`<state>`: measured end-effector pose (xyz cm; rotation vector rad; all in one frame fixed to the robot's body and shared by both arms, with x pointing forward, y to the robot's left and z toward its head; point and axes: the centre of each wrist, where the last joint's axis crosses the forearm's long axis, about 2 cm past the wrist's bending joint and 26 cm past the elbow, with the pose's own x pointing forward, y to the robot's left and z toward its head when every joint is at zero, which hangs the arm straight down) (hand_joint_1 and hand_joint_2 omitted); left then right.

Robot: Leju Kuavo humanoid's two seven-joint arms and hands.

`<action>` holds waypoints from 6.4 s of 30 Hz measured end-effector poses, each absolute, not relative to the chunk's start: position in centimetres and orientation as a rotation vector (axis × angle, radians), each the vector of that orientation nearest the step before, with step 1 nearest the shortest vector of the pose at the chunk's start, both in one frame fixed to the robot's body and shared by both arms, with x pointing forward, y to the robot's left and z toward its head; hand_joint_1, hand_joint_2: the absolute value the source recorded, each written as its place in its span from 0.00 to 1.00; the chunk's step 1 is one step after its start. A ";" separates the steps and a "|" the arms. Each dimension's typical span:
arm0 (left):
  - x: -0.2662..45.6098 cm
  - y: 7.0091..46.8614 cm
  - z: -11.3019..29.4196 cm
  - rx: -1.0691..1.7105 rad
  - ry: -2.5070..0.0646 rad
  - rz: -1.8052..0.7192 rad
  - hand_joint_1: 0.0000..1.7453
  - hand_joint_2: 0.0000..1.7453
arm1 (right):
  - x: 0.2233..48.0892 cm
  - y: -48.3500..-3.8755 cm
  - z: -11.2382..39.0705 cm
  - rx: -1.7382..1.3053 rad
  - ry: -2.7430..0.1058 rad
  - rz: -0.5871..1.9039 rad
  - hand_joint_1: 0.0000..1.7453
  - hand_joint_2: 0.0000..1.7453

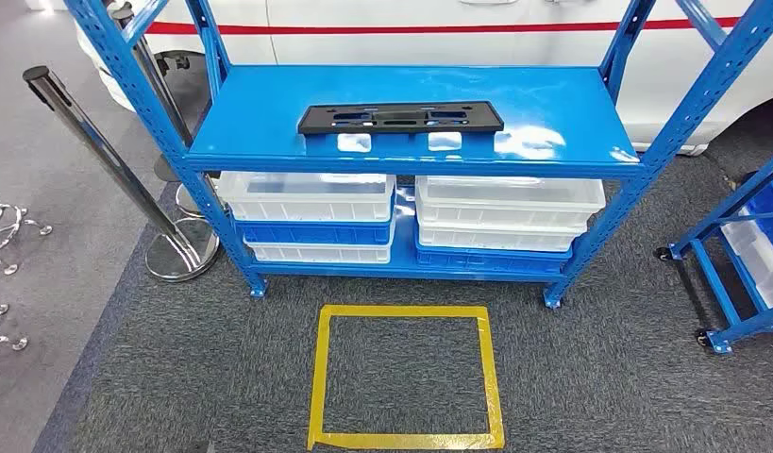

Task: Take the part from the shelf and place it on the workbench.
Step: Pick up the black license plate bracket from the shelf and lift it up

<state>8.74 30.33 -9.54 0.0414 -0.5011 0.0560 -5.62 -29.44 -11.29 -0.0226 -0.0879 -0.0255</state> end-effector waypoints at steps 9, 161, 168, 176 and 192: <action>9.0 31.0 -9.6 0.083 -0.523 0.086 0.00 1.00 | -4.1 -28.7 -11.4 -0.046 -0.143 -0.043 0.00 0.00; 5.1 23.6 -10.7 0.049 -0.639 0.180 0.00 0.00 | 12.9 -65.9 12.7 -1.361 -1.652 -0.815 0.00 1.00; 5.2 23.7 -10.7 0.032 -0.635 0.168 0.00 0.00 | 13.5 -63.9 18.0 -1.527 -1.819 -0.513 0.00 1.00; 5.3 23.5 -10.7 0.024 -0.642 0.165 0.00 0.00 | 15.7 -59.2 23.4 -1.569 -2.007 -0.228 0.00 1.00; 5.6 23.4 -10.7 0.044 -0.696 0.157 0.00 0.00 | 20.9 -47.9 25.7 -1.487 -2.184 0.241 0.00 1.00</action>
